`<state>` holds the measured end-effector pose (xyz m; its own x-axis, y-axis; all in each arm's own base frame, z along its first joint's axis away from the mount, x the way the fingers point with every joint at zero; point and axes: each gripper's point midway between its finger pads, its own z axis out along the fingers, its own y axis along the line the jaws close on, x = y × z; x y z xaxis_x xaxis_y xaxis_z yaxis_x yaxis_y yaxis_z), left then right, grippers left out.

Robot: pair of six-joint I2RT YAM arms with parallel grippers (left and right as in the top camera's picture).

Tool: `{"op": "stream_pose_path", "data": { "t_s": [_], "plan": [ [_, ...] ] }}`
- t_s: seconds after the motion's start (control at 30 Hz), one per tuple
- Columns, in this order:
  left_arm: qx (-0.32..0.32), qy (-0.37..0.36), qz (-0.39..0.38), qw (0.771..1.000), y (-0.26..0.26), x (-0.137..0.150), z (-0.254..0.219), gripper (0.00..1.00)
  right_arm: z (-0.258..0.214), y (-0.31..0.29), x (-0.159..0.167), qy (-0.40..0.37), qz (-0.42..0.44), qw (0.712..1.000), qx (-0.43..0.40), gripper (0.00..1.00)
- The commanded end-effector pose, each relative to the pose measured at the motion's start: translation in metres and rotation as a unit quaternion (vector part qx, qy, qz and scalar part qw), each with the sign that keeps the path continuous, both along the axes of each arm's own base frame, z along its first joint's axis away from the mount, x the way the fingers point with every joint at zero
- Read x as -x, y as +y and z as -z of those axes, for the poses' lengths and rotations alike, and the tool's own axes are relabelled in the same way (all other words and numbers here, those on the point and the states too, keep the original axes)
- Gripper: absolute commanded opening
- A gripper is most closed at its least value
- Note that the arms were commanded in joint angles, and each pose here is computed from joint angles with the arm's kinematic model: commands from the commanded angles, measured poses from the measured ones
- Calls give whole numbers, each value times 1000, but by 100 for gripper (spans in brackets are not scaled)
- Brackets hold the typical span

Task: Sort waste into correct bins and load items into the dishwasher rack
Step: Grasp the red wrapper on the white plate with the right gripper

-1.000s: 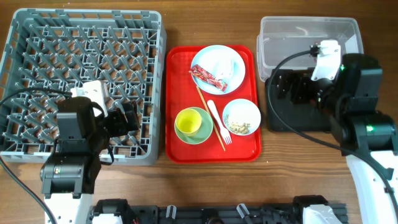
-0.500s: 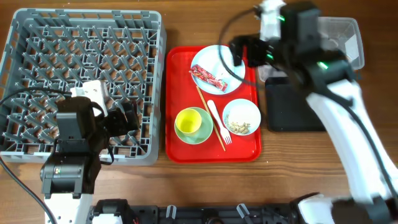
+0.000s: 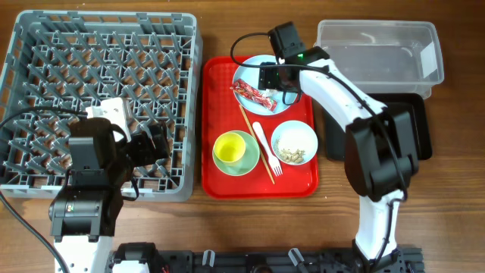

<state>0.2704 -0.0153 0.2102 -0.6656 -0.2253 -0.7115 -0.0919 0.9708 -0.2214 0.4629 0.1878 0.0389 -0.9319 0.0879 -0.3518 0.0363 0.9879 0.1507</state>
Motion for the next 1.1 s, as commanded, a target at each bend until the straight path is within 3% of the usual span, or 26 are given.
{"op": "stream_pose_path", "data": {
  "t_s": [0.0, 0.1, 0.2, 0.43, 0.53, 0.6, 0.63, 0.67, 0.7, 0.9, 1.07],
  "plan": [
    [-4, -7, 0, 1000, 0, -3, -6, 100, 19, 3, -1, 20, 43, 999, -12, 57],
    [-4, -7, 0, 1000, 0, -3, -6, 100, 16, 3, -1, 19, 44, 999, -13, 29],
    [-4, -7, 0, 1000, 0, -3, -6, 100, -8, 2, -2, 1, 40, 999, -19, 11],
    [-4, -7, 0, 1000, 0, -3, -6, 100, -152, -64, -12, -155, 107, 982, 19, 9],
    [-4, -7, 0, 1000, 0, -3, -6, 100, -189, -108, -11, -191, 156, 969, 26, 15],
    [-4, -7, 0, 1000, 0, -3, -6, 100, -189, -142, -11, -184, 193, 963, 31, 30],
    [-4, -7, 0, 1000, 0, -3, -6, 100, -185, -157, -12, -177, 207, 961, 35, 44],
    [-4, -7, 0, 1000, 0, -3, -6, 100, -183, -164, -16, -176, 211, 961, 25, 84],
    [-4, -7, 0, 1000, 0, -3, -6, 100, -184, -165, -19, -178, 210, 961, 10, 100],
    [-3, -7, 0, 1000, 0, -3, -6, 100, -204, -121, -21, -191, 111, 972, -83, 100],
    [-4, -7, 0, 1000, 0, -3, -6, 100, -174, -30, 12, -151, -132, 979, -39, 100]
  ]
}}
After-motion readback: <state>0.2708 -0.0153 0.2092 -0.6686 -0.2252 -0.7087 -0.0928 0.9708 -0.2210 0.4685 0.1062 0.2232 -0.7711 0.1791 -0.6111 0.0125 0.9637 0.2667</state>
